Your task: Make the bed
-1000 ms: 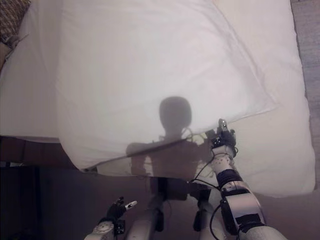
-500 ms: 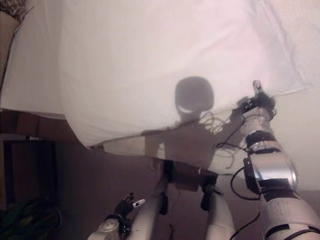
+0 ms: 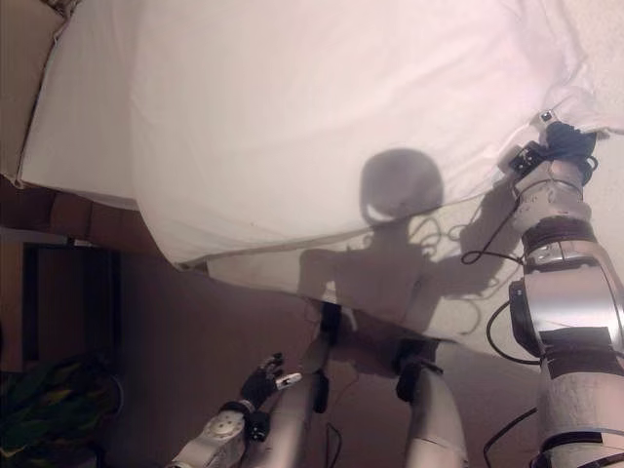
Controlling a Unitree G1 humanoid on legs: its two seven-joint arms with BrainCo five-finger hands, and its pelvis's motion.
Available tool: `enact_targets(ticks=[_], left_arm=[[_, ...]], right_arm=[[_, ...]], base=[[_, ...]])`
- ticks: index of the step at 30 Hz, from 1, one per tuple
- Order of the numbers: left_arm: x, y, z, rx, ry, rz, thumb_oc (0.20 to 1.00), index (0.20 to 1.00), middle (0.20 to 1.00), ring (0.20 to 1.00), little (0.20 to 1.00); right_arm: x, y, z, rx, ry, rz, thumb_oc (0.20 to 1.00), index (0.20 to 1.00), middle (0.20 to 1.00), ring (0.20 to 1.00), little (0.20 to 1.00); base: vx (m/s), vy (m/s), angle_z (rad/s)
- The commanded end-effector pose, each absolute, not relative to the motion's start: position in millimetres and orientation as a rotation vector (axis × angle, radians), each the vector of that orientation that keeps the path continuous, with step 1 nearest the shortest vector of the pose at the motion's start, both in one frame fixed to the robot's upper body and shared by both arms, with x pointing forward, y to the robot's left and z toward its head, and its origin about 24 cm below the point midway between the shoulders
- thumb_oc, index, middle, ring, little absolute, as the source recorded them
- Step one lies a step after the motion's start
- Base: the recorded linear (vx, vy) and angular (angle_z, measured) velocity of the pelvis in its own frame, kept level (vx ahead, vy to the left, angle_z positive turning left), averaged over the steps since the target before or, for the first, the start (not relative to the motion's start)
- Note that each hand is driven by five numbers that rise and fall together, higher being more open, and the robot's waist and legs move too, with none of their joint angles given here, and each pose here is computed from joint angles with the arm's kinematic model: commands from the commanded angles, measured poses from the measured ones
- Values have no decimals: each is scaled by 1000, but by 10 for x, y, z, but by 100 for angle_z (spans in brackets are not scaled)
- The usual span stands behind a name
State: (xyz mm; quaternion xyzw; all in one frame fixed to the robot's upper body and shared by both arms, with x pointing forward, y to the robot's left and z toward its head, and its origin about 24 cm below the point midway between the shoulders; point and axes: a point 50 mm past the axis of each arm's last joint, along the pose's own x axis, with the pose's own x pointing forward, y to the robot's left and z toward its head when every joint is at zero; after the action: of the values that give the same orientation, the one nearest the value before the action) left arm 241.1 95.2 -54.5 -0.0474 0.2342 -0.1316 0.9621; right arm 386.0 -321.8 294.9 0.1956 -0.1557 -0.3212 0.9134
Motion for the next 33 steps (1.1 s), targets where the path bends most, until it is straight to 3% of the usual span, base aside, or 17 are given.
enact_targets(ticks=[1,5,14,26,31,33], left_arm=[[2574,823,-266,-215,381,-345,1000,1000,1000,1000,1000],[2638,632,21,-346,302,-428,1000,1000,1000,1000,1000],[2906,78,934,-656,129,-587,1000,1000,1000,1000,1000],[3144,-416,912,-888,411,-478,1000,1000,1000,1000,1000],[3329,-382,1091,-1020,385,-381,1000,1000,1000,1000,1000],[3507,-213,1181,-1049,336,-265,1000,1000,1000,1000,1000]], right_arm=[[3751,-3145,3480,444,-539,-603,200,200,200,200,200],[3795,-3045,3490,514,-539,-560,200,200,200,200,200],[4007,-2296,3343,748,-530,-305,200,200,200,200,200],[3973,-1678,3248,820,-536,-97,200,200,200,200,200],[3926,-1526,3176,789,-541,-48,200,200,200,200,200],[3876,-1494,3054,798,-548,-38,200,200,200,200,200]], base=[[-9,52,-9],[-11,37,-2],[-16,42,-12],[-15,52,-14],[-5,7,0],[-8,-17,0]])
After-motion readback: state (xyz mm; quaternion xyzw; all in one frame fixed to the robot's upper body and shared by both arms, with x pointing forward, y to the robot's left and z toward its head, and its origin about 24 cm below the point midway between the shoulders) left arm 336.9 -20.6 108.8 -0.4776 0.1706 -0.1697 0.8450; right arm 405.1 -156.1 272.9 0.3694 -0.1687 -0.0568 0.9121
